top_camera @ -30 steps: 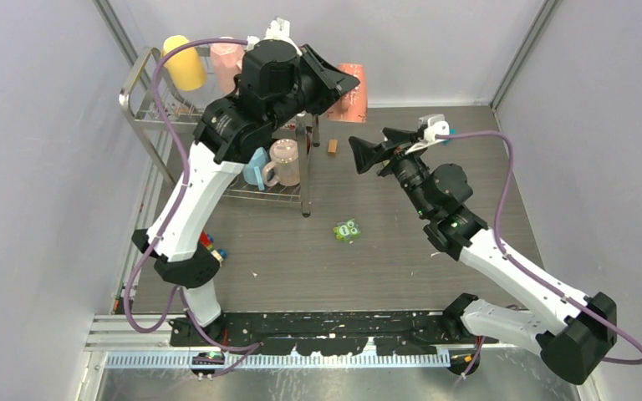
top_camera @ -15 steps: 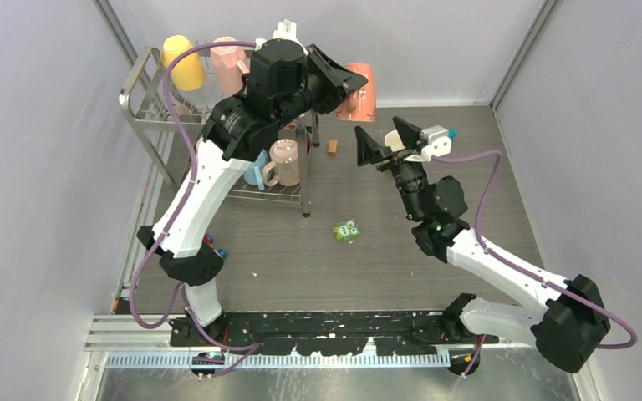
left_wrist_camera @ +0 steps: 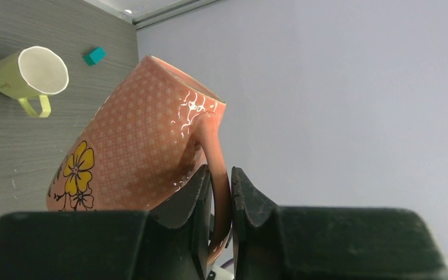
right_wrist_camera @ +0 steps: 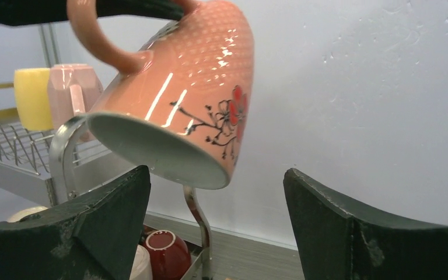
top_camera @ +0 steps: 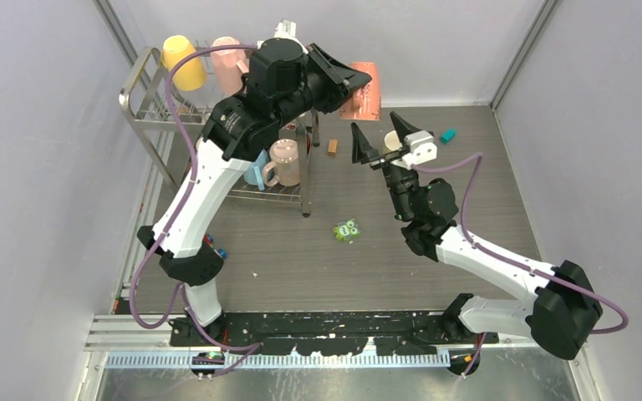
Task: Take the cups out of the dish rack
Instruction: Place the cup at the center of the board.
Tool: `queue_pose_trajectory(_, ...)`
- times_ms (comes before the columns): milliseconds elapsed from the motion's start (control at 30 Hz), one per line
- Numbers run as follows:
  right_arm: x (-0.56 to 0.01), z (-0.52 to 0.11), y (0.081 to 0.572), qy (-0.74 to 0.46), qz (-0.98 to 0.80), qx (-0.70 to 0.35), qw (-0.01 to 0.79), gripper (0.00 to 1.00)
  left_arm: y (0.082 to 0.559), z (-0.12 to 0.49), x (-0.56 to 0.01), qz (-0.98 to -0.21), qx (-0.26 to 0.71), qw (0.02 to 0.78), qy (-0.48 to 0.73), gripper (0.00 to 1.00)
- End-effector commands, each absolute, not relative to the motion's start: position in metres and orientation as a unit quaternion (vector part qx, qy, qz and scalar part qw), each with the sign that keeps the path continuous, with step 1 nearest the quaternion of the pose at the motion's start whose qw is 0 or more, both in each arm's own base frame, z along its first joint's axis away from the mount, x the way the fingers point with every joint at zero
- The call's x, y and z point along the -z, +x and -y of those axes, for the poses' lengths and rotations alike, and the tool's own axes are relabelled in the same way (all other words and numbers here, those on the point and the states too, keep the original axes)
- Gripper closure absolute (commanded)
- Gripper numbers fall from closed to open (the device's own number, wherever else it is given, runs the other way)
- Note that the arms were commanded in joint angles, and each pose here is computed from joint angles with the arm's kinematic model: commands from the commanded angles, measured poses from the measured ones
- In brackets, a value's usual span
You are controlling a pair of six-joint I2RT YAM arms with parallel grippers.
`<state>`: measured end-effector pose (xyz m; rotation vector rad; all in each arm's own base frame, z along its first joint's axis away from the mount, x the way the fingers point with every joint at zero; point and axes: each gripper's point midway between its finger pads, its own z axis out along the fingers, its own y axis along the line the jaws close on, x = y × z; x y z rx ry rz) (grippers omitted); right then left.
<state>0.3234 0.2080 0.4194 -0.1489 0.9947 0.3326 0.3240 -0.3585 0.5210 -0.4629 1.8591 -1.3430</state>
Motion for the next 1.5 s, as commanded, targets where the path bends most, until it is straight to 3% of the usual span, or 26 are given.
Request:
queue_pose_trajectory(0, -0.463, -0.192, 0.314, -0.040, -0.408, -0.103, 0.906, 0.13, 0.306, 0.350, -0.583, -0.664, 0.601, 0.408, -0.174, 1.00)
queue_pose_trajectory(333, -0.477, -0.188, 0.312, -0.026, -0.369, -0.040, 0.928, 0.25, 0.301, 0.349, -0.576, -0.672, 0.601, 0.398, -0.172, 1.00)
queue_pose_trajectory(500, -0.478, -0.189, 0.313, -0.033, -0.364, -0.021, 0.931, 0.37, 0.300, 0.352, -0.576, -0.671, 0.608, 0.389, -0.170, 1.00)
queue_pose_trajectory(800, -0.483, -0.183, 0.314, -0.023, -0.358, 0.004, 0.933, 0.65, 0.300, 0.359, -0.572, -0.673, 0.615, 0.372, -0.172, 1.00)
queue_pose_trajectory(1033, -0.486, -0.174, 0.312, 0.000, -0.364, 0.004, 0.931, 0.96, 0.303, 0.366, -0.567, -0.673, 0.622, 0.358, -0.177, 1.00)
queue_pose_trajectory(1133, -0.487, -0.170, 0.312, 0.011, -0.368, 0.004, 0.930, 0.99, 0.306, 0.367, -0.567, -0.672, 0.623, 0.360, -0.176, 1.00)
queue_pose_trajectory(1200, -0.486, -0.168, 0.311, 0.017, -0.373, 0.001, 0.928, 0.99, 0.307, 0.368, -0.566, -0.672, 0.622, 0.362, -0.175, 0.93)
queue_pose_trajectory(1467, -0.483, -0.158, 0.312, 0.041, -0.395, -0.003, 0.918, 0.99, 0.315, 0.370, -0.560, -0.678, 0.611, 0.374, -0.165, 0.46)
